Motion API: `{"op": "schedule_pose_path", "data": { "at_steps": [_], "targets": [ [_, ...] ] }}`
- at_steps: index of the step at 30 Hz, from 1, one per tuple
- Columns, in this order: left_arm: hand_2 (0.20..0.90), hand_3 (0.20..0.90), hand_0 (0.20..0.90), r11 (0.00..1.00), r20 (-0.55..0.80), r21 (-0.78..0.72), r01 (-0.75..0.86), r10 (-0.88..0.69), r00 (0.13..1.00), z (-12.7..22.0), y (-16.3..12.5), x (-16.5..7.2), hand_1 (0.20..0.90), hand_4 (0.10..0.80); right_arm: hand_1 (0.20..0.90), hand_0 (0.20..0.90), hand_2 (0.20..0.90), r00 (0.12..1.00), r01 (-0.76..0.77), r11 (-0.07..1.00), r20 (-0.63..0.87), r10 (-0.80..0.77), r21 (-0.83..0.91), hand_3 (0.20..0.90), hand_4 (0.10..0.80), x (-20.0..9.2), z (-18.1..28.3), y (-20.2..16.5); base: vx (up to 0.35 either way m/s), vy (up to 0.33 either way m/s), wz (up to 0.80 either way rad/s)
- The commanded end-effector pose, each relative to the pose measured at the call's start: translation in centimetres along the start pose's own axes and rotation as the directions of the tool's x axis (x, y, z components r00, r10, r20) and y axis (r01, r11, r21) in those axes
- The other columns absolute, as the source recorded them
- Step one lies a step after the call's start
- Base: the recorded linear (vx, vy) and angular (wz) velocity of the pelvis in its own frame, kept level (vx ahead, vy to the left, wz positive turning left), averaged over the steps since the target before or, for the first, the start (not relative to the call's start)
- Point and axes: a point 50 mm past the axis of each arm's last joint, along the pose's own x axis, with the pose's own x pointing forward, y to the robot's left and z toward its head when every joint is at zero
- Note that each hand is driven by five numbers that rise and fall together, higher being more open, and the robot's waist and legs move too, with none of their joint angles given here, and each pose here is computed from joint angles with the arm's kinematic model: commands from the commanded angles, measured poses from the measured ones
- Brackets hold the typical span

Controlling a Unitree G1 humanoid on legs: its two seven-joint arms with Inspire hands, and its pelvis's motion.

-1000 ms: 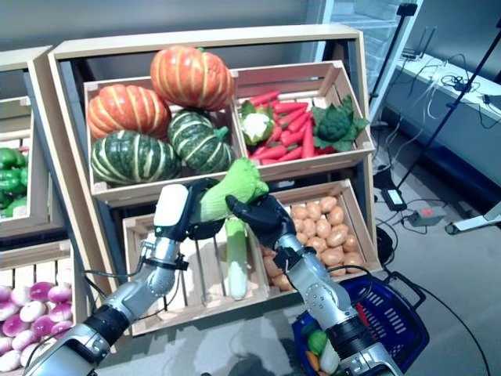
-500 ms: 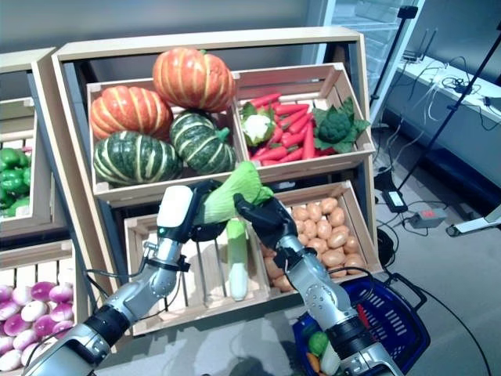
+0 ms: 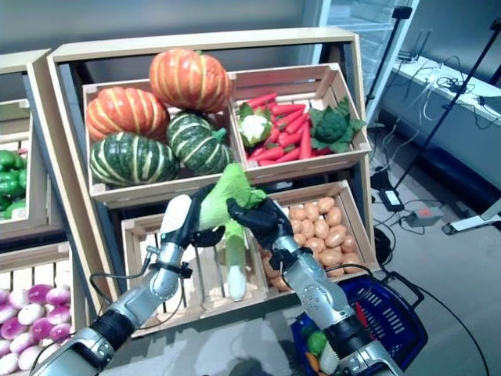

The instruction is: Put vegetables into the basket

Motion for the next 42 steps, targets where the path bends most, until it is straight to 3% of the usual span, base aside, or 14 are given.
{"op": "schedule_pose_path", "data": {
  "at_steps": [1,12,21,26,32,36,42],
  "targets": [
    [0.900,0.900,0.900,0.993,-0.191,0.064,0.103,-0.089,0.977,-3.0,-0.6,0.4,0.900,0.800,0.300,0.300,0.300,0.677,-0.624,0.781,0.481,0.557,-0.027,0.300,0.400,0.9,8.7,12.0,0.000,0.000,0.00],
    [0.900,0.900,0.900,0.987,-0.334,0.087,0.135,-0.098,0.938,-6.2,0.6,-2.1,0.900,0.800,0.300,0.300,0.300,0.844,-0.424,0.905,0.372,0.387,0.020,0.300,0.400,-0.5,5.3,5.0,0.013,0.009,-0.08],
    [0.900,0.900,0.900,0.988,-0.421,0.088,0.123,-0.075,0.904,-8.8,1.8,-4.6,0.900,0.800,0.300,0.300,0.300,0.891,-0.078,0.984,0.432,0.140,-0.158,0.300,0.400,-3.9,7.6,-2.0,0.020,0.002,-0.12],
    [0.900,0.900,0.900,0.997,-0.370,0.049,0.058,-0.036,0.928,-8.8,3.1,-5.8,0.900,0.800,0.300,0.300,0.300,0.872,0.084,0.985,0.490,0.000,-0.150,0.300,0.400,-7.1,8.8,-5.8,0.040,-0.030,-0.11],
    [0.900,0.900,0.900,0.982,-0.374,-0.187,-0.037,-0.036,0.927,-8.8,3.8,-8.0,0.900,0.800,0.300,0.300,0.300,0.800,0.321,0.926,0.580,-0.153,-0.197,0.300,0.400,-10.3,10.7,-8.6,0.008,-0.027,-0.06],
    [0.900,0.900,0.900,0.955,-0.366,-0.285,-0.081,-0.030,0.930,-8.4,4.2,-8.3,0.900,0.800,0.300,0.300,0.300,0.768,0.412,0.894,0.596,-0.235,-0.178,0.300,0.400,-11.5,11.3,-10.2,0.008,-0.001,0.00],
    [0.900,0.900,0.900,0.957,-0.341,-0.281,-0.078,-0.024,0.940,-8.1,5.2,-7.3,0.900,0.800,0.300,0.300,0.300,0.735,0.496,0.855,0.599,-0.318,-0.154,0.300,0.400,-12.3,12.0,-12.2,0.000,0.000,0.00]
  ]
}}
